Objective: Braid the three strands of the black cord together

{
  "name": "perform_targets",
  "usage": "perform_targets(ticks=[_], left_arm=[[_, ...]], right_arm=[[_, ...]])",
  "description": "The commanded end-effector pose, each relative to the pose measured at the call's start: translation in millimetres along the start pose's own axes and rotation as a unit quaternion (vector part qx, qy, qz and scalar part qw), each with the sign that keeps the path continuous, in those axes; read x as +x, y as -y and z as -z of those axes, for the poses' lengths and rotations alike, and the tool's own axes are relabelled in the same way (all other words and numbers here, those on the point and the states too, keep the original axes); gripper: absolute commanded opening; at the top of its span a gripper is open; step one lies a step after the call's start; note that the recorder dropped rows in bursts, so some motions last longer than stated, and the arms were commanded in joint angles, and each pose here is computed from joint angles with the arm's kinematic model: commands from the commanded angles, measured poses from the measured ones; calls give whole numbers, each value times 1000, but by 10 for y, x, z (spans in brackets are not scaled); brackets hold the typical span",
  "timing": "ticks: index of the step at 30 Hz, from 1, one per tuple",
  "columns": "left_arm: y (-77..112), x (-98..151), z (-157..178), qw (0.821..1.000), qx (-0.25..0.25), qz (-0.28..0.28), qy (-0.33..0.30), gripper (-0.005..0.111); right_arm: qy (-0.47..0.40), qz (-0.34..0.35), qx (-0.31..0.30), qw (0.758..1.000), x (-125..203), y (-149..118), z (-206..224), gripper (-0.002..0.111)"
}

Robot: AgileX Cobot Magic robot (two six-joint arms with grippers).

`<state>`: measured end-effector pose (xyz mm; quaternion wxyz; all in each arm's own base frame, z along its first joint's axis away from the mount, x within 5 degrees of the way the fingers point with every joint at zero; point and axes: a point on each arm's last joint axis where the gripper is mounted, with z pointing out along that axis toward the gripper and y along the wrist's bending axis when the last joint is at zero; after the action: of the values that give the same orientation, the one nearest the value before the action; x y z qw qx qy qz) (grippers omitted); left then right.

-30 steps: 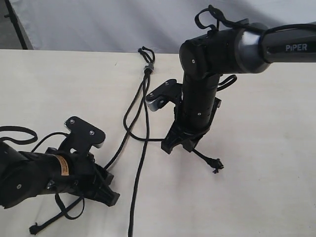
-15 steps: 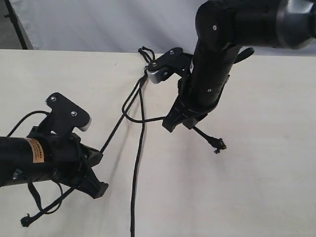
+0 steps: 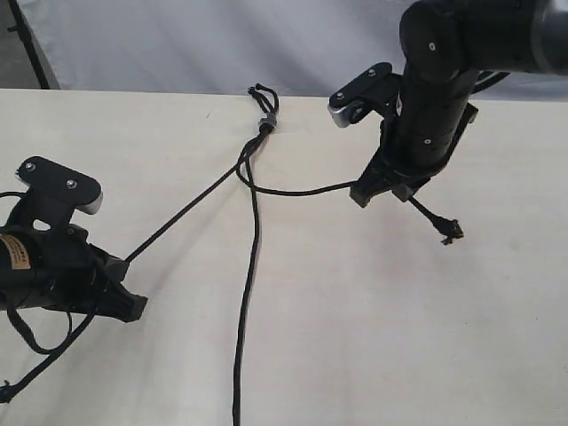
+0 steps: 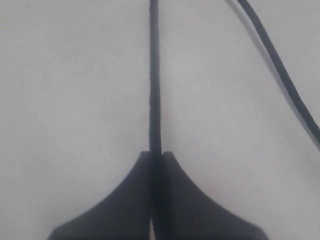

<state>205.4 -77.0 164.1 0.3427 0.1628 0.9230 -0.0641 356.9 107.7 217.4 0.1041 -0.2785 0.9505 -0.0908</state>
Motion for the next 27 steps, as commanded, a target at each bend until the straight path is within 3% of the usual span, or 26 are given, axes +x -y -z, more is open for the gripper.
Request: perform_targets(ticks=[1, 8, 11, 14, 17, 19, 23, 27], left_arm=[[-12, 84, 9, 1000, -1, 9, -16, 1], [-12, 92, -10, 1000, -1, 17, -19, 2], [-15, 116, -78, 999, -3, 19, -27, 2], [-18, 149, -148, 999, -5, 21, -38, 2], [-19, 171, -200, 998, -6, 29, -47, 15], [-19, 166, -221, 998, -6, 29, -50, 31], [-23, 154, -242, 999, -7, 29, -42, 56], [-23, 154, -242, 999, -8, 29, -41, 67]], right_arm=[[-41, -18, -16, 999, 9, 11, -329, 0], [-84, -23, -27, 996, 15, -66, -700, 3], [-85, -23, -27, 996, 12, -72, -737, 18], [-82, -20, -27, 996, 3, -84, -735, 45], [-81, -20, -27, 996, 2, -83, -728, 68], [-71, -22, -26, 997, -8, -70, -668, 76], [-3, -32, -14, 999, -58, 7, -304, 78], [97, -52, -5, 994, -63, 88, 232, 78]])
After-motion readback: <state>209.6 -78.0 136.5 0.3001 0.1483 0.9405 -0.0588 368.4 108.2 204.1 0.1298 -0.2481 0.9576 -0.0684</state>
